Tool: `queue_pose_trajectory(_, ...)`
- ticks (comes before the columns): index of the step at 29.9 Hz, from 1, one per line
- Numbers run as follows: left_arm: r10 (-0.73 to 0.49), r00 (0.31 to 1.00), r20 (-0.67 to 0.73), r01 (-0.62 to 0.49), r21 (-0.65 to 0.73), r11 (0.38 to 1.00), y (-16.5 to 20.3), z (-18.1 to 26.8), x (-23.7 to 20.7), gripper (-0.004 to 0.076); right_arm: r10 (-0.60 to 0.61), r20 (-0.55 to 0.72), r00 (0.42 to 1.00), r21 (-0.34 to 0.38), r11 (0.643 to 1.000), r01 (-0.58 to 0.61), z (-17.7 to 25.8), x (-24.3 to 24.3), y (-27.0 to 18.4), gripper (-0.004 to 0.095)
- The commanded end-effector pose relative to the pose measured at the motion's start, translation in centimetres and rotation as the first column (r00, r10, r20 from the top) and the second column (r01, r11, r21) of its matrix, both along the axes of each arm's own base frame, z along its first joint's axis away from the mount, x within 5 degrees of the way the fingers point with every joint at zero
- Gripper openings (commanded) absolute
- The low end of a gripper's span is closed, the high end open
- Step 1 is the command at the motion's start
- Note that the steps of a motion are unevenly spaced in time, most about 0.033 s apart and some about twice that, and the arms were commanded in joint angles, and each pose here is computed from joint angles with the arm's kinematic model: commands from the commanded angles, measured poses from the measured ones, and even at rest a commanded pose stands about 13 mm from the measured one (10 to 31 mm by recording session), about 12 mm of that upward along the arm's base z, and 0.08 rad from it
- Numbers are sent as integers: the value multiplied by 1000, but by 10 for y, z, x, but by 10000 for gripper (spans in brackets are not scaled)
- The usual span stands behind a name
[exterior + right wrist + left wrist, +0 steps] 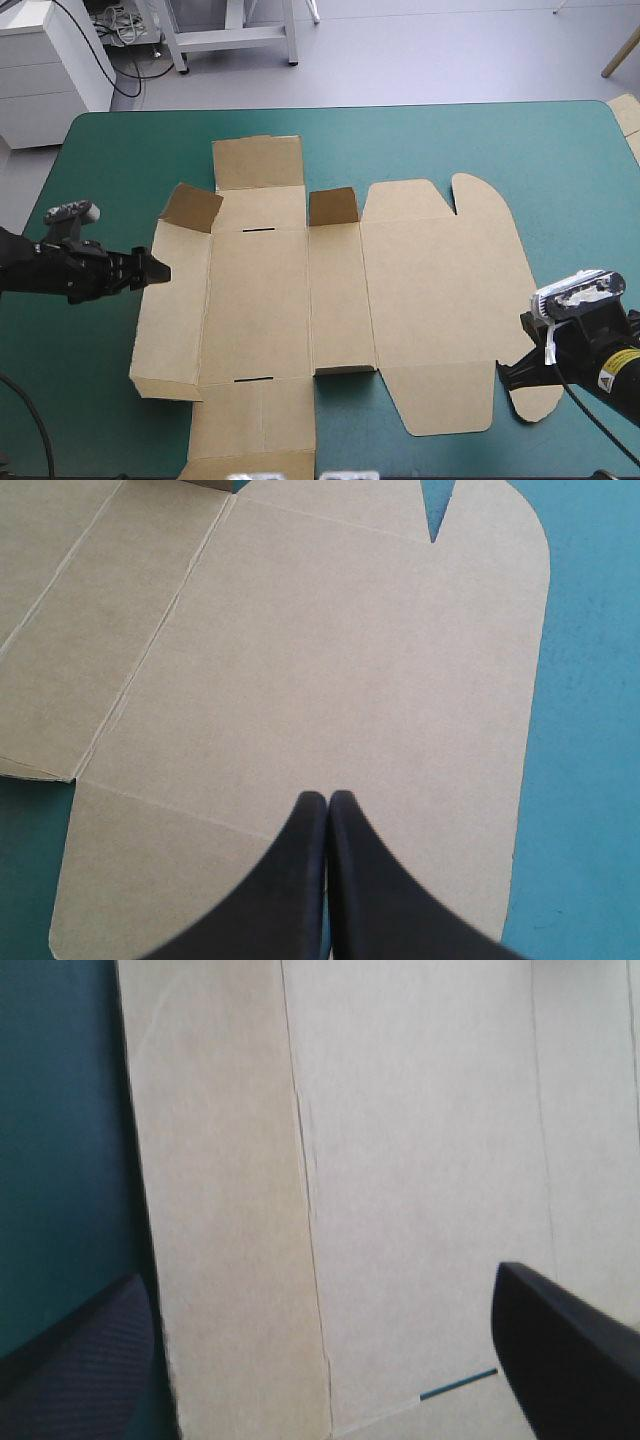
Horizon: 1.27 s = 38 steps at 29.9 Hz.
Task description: Fold the box
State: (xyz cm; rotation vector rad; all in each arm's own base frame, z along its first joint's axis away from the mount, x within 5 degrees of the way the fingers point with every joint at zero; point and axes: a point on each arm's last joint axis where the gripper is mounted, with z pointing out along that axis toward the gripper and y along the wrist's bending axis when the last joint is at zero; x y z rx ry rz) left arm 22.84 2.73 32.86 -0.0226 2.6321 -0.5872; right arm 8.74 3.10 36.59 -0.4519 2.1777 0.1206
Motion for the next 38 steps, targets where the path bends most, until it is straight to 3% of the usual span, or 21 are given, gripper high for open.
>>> queue_pose_trajectory(1,-30,995,96,32,-20,999,-7,38,-2,652,5,69,998,13,1000,-6,11,1,0,-21)
queue_pose_trajectory(12,-21,975,223,7,62,998,-11,75,-26,652,10,73,997,8,1000,-10,11,1,0,-21)
queue_pose_trajectory(19,130,983,131,-156,213,965,5,66,-40,652,11,67,998,2,1000,-12,10,1,0,-21)
queue_pose_trajectory(35,-28,975,-221,24,-23,999,1,-45,-10,652,15,60,998,-8,1000,-15,10,1,0,-21)
queue_pose_trajectory(38,-41,971,-235,27,-66,997,-1,-65,-8,652,15,60,998,-8,1000,-15,10,1,0,-21)
